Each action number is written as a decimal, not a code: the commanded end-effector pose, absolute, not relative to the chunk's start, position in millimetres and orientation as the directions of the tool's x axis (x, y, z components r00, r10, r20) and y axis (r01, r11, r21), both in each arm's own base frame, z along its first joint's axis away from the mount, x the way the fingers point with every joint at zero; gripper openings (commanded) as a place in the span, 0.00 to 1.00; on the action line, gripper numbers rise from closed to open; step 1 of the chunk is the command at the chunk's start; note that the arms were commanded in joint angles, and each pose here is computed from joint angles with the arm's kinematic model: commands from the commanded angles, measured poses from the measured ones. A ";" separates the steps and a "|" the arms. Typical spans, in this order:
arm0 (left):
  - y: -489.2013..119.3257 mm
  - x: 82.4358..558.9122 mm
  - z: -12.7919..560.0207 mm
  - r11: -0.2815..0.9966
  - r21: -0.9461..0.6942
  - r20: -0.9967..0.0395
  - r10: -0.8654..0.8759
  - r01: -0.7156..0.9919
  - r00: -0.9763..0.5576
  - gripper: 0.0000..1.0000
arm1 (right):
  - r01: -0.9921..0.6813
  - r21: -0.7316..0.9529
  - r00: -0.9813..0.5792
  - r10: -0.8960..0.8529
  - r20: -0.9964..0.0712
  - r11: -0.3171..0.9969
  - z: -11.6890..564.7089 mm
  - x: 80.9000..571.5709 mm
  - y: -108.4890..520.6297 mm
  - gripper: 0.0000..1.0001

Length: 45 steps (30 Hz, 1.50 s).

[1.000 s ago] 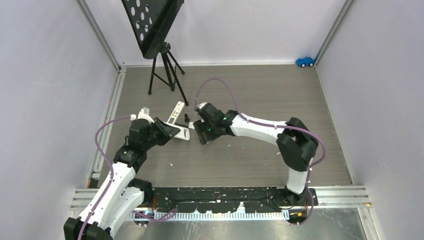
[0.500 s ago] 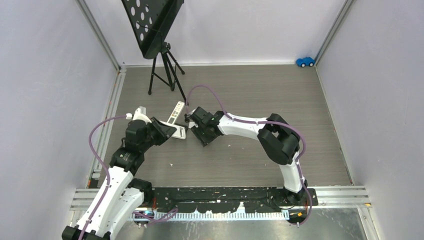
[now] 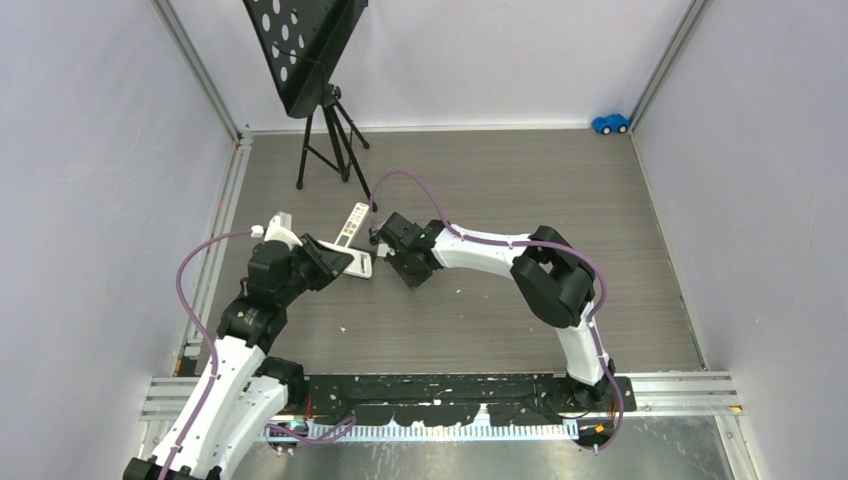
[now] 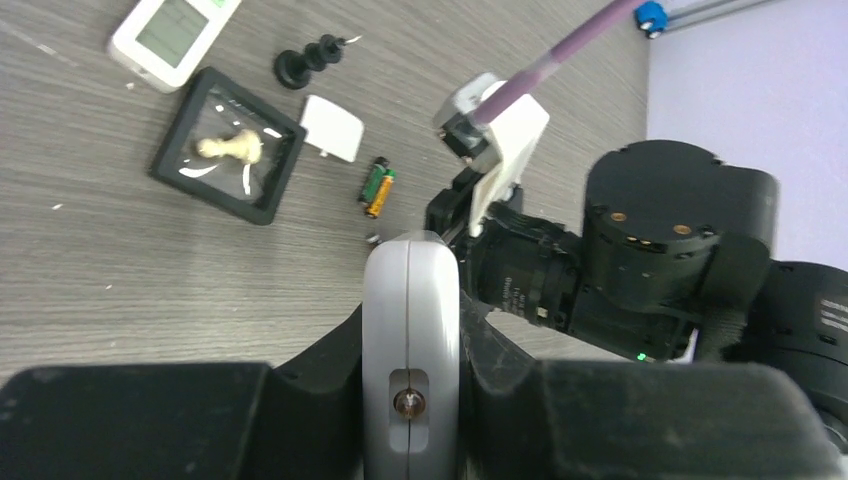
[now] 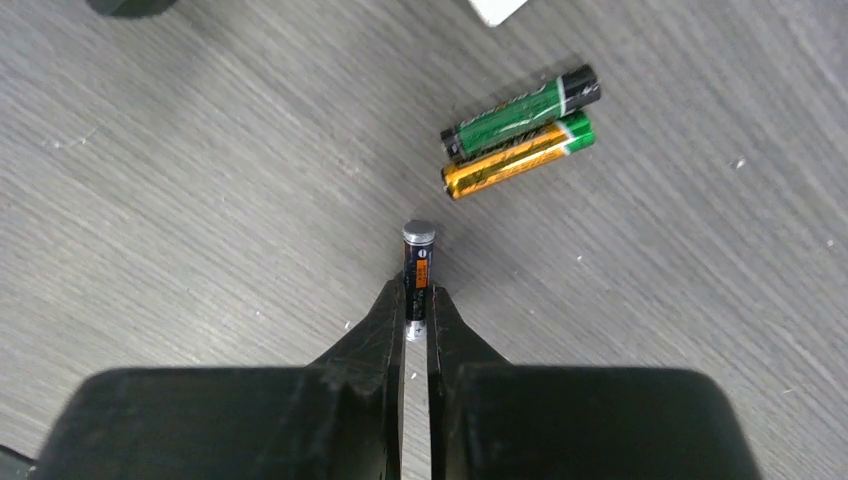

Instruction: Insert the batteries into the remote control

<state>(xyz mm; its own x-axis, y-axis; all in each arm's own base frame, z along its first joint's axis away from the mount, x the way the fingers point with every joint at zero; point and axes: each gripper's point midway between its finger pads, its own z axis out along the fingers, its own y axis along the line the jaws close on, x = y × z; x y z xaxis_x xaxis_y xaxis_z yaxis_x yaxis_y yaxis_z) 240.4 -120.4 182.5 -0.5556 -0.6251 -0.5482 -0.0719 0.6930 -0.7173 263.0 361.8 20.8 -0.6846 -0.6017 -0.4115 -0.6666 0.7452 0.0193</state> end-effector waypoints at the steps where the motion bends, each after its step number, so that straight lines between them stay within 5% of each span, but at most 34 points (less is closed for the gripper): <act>1: -137.3 243.6 230.7 0.646 -0.749 -0.618 -0.605 0.144 -0.502 0.00 | -0.685 0.075 -0.680 -0.599 -0.422 0.725 49.3 246.9 357.7 0.03; 7: -155.1 238.8 253.5 0.583 -0.756 -0.643 -0.579 0.297 -0.501 0.00 | -0.656 0.180 -0.699 -0.501 -0.509 0.733 106.4 229.7 343.8 0.02; 14: -177.2 240.3 269.9 0.460 -0.796 -0.605 -0.582 0.393 -0.544 0.00 | -0.438 0.399 -0.745 -0.077 -0.663 0.805 206.2 263.4 330.5 0.03; 21: -185.5 257.1 263.2 0.362 -0.883 -0.468 -0.646 0.298 -0.603 0.00 | -0.251 0.636 -0.807 0.205 -0.554 0.730 255.0 262.1 327.3 0.04; 29: -192.0 268.6 236.1 0.283 -0.938 -0.342 -0.677 0.198 -0.652 0.00 | -0.140 0.753 -0.894 0.244 -0.375 0.643 251.2 248.7 355.1 0.04; 45: -191.7 267.5 234.3 0.276 -0.941 -0.335 -0.681 0.196 -0.651 0.00 | -0.107 0.738 -0.911 0.232 -0.341 0.666 226.0 255.6 369.8 0.11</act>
